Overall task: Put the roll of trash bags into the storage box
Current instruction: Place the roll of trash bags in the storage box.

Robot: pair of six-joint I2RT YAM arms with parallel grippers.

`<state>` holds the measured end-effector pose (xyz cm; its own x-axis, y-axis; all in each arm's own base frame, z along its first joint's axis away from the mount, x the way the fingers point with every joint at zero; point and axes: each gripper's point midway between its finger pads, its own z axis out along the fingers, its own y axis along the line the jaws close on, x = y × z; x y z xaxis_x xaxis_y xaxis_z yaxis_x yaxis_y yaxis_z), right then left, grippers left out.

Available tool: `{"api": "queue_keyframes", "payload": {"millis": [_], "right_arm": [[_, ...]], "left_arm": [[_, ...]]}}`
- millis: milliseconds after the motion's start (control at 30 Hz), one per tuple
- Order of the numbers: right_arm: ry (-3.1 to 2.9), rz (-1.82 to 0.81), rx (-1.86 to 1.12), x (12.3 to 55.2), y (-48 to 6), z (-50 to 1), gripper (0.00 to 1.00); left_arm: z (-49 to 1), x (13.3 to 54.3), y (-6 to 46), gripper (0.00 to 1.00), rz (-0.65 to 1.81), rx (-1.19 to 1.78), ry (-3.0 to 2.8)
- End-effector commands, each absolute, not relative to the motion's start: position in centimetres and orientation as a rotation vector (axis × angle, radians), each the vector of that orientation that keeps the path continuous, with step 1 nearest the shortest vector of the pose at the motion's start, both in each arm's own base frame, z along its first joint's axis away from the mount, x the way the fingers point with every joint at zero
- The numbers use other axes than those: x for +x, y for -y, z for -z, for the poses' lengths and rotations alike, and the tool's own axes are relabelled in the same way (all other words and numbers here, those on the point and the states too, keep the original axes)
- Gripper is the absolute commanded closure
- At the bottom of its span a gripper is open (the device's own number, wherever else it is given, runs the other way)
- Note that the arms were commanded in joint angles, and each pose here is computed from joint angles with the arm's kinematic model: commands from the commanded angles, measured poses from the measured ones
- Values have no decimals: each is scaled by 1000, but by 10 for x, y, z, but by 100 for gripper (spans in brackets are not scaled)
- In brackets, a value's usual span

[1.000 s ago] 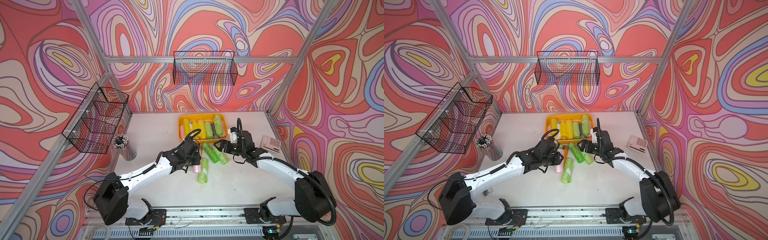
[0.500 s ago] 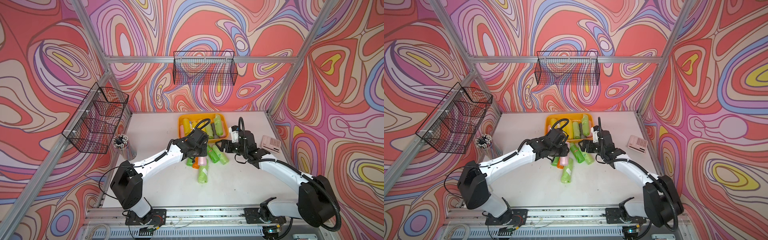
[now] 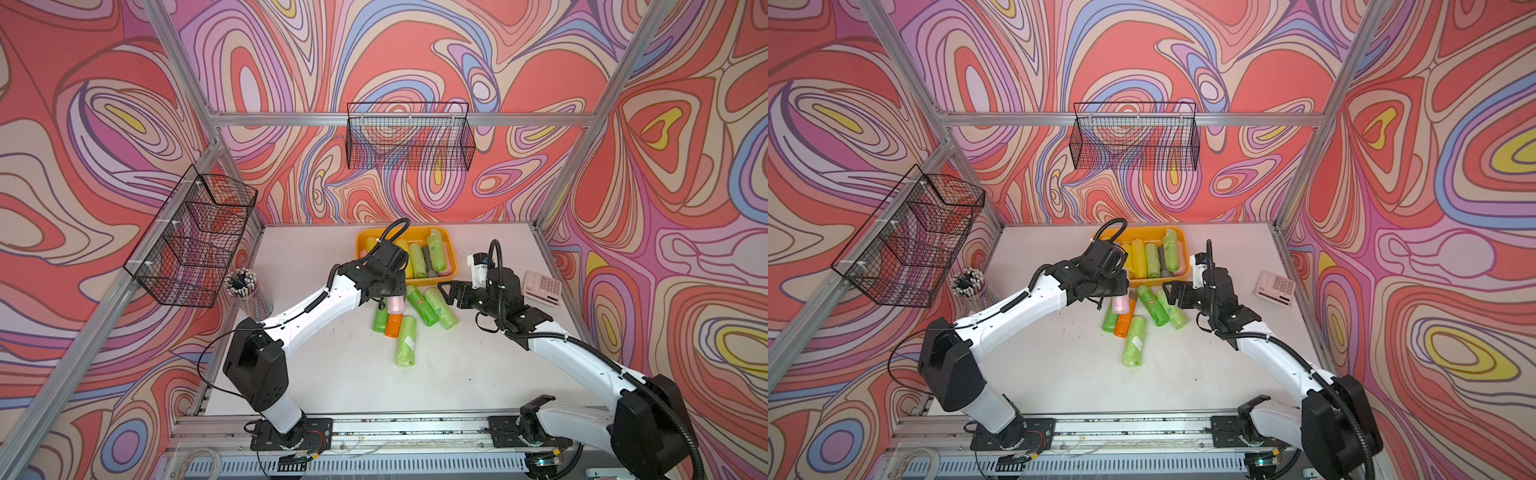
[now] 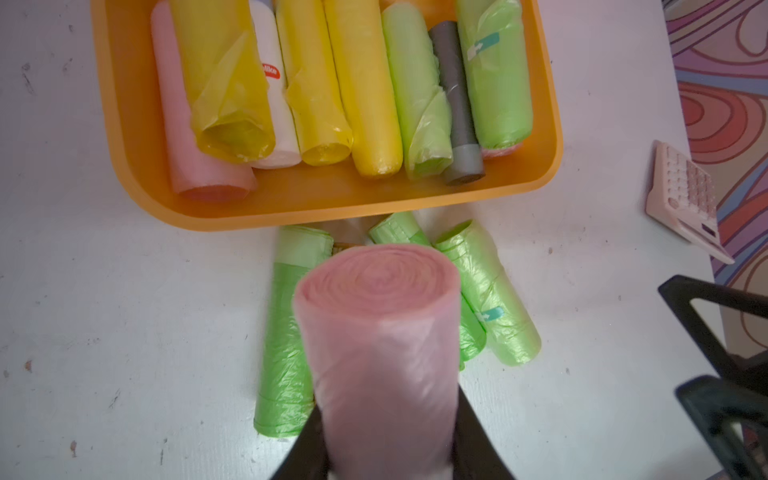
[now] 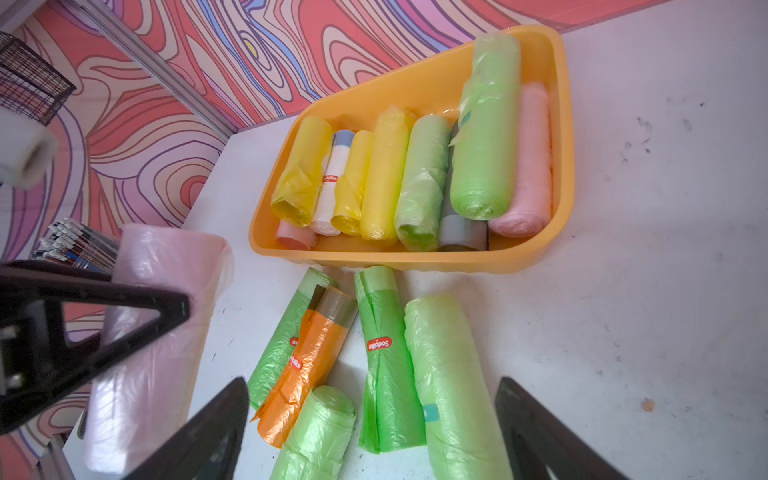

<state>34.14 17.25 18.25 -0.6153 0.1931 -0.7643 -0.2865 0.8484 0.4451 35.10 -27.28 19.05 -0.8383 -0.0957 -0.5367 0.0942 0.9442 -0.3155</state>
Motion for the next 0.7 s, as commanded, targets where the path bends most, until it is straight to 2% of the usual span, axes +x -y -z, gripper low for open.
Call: {"api": "queue_keyframes", "payload": {"millis": [0,667], "right_arm": [[-2113,-633,-16,346,-163,-178,5],[-2087,-619,29,345,-157,-177,6]], "left_arm": [[-201,360,280,90,459,31,-2509],[-204,429,331,91,549,82,-2465]]}}
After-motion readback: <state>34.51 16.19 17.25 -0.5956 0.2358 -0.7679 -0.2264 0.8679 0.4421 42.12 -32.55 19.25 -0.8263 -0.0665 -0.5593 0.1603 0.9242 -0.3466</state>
